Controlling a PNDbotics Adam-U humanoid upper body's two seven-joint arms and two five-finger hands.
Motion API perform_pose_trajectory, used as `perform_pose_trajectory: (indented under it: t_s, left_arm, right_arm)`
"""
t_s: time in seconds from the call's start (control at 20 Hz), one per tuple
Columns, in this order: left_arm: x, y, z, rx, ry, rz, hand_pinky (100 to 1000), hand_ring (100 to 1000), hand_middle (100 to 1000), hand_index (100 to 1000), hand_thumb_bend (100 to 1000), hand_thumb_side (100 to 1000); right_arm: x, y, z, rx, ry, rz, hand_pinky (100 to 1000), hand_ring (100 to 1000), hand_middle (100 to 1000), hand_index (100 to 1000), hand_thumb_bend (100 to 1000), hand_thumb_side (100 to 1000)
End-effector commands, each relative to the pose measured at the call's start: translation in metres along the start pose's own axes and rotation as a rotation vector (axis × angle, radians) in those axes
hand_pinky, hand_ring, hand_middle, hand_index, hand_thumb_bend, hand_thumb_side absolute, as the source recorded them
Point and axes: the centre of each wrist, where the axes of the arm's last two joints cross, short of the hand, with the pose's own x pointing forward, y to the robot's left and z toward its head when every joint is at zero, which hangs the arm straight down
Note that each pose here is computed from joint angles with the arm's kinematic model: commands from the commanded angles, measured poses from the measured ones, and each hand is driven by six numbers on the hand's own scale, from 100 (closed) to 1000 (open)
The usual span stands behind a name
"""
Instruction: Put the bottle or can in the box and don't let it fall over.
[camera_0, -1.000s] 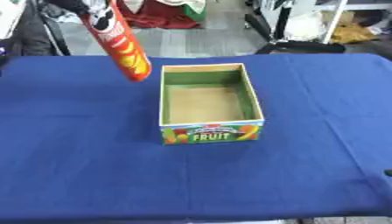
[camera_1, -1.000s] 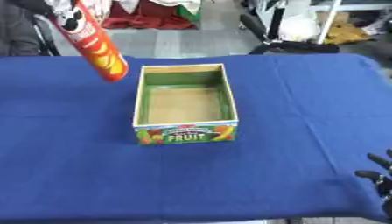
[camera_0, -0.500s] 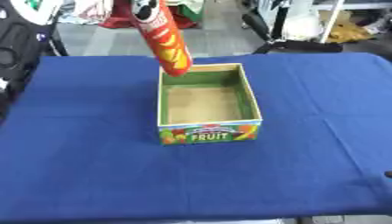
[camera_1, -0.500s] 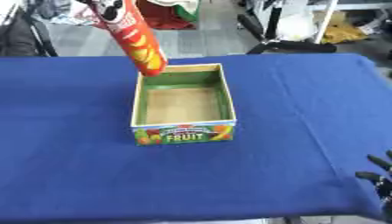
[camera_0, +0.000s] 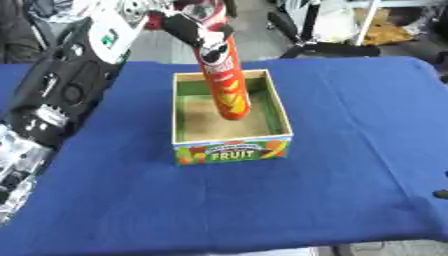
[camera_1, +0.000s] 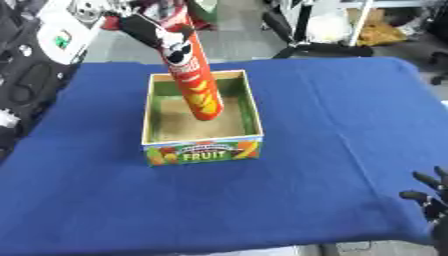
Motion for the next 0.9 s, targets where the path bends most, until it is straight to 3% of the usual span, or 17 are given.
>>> perform_pose_trajectory:
  t_s: [0.05, 0.3, 0.35, 0.4, 0.55, 0.7, 0.9]
  left_arm:
    - [0.002, 0.012, 0.004, 0.063, -0.034, -0.065, 902, 915, 889, 1000, 133, 870]
    - [-0.002, 0.022, 0.019, 0.162, -0.053, -0.021, 904, 936, 928, 1000, 114, 944]
    - [-0.002, 0.026, 0.024, 0.183, -0.054, -0.011, 897, 930, 924, 1000, 100, 1000]
    - [-0.002, 0.029, 0.029, 0.204, -0.057, 0.000, 892, 926, 922, 1000, 100, 918]
    - [0.000, 0.046, 0.058, 0.301, -0.069, 0.048, 864, 899, 906, 1000, 100, 831]
    - [0.005, 0.062, 0.101, 0.428, -0.068, 0.125, 839, 876, 890, 1000, 100, 802]
    - [0.013, 0.054, 0.153, 0.572, -0.044, 0.315, 790, 829, 858, 1000, 100, 761]
  right_arm:
    - [0.007, -0.002, -0.004, 0.009, -0.023, 0.011, 1000, 618, 821, 1000, 100, 732]
    - [0.006, -0.004, -0.002, 0.001, -0.019, 0.015, 1000, 618, 822, 1000, 100, 732]
    - [0.006, -0.004, -0.001, -0.001, -0.018, 0.015, 1000, 618, 822, 1000, 100, 731]
    - [0.006, -0.004, -0.001, -0.002, -0.018, 0.015, 1000, 618, 822, 1000, 100, 733]
    - [0.006, -0.006, 0.000, -0.012, -0.020, 0.016, 1000, 618, 821, 1000, 100, 734]
    - [0.006, -0.008, 0.001, -0.024, -0.022, 0.020, 1000, 618, 821, 1000, 100, 734]
    - [0.007, -0.010, 0.002, -0.035, -0.025, 0.025, 1000, 618, 821, 1000, 100, 735]
